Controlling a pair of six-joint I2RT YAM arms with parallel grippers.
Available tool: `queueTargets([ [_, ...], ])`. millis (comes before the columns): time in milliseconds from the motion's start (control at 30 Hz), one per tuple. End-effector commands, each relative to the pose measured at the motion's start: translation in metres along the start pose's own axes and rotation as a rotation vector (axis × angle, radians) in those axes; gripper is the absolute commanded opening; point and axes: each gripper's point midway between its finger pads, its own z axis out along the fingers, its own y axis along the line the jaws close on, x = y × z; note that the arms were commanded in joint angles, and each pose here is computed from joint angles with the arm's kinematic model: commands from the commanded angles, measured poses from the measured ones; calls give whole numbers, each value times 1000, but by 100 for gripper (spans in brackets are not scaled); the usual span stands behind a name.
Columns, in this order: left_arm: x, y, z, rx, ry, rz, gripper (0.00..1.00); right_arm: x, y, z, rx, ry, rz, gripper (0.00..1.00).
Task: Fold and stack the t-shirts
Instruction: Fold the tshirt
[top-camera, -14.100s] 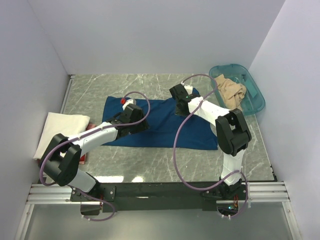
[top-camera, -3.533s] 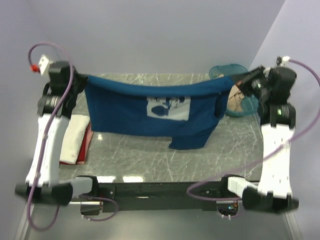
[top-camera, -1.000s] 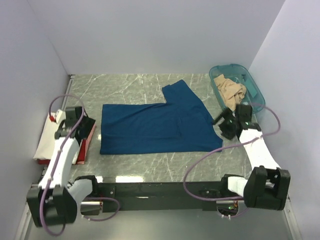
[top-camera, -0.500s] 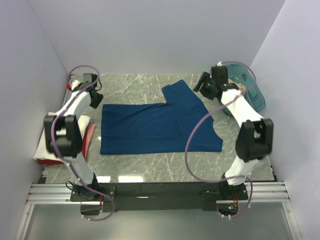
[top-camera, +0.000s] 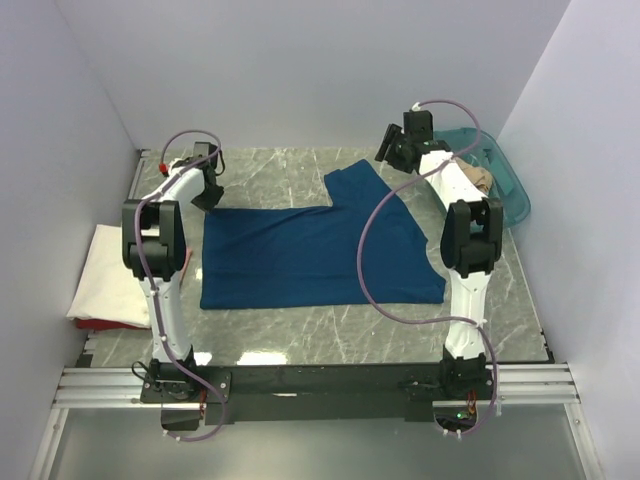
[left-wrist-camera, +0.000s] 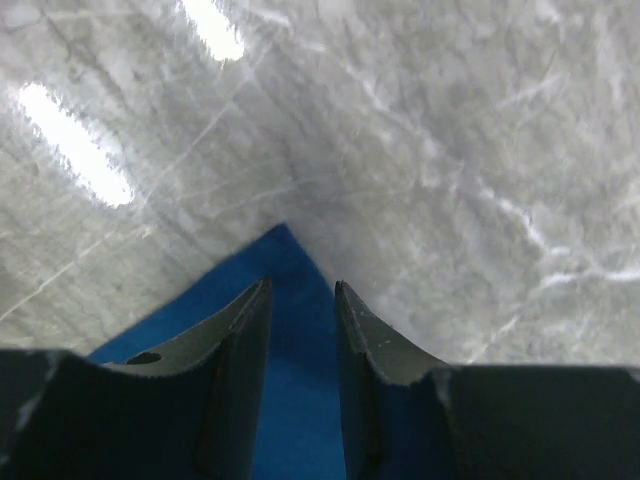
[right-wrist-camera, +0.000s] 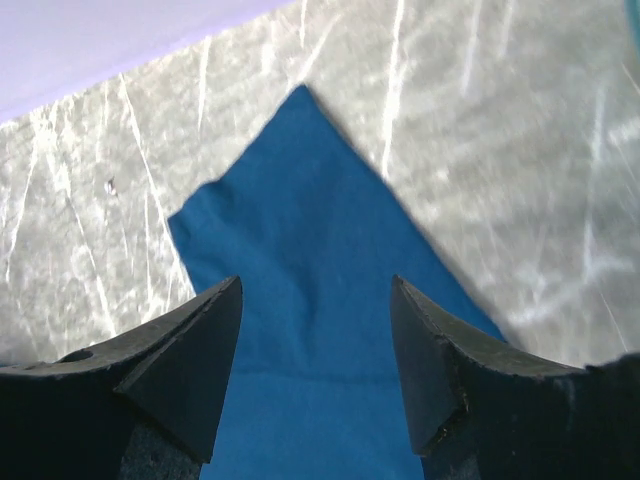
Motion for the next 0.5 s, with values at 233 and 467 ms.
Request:
queueTargets([
  [233, -17, -9, 11, -45, -58, -27, 37, -24, 17, 33, -64, -56, -57, 68],
  [467, -12, 0, 16, -84, -63, -13, 38, -19, 21, 53, -107, -47, -48, 69],
])
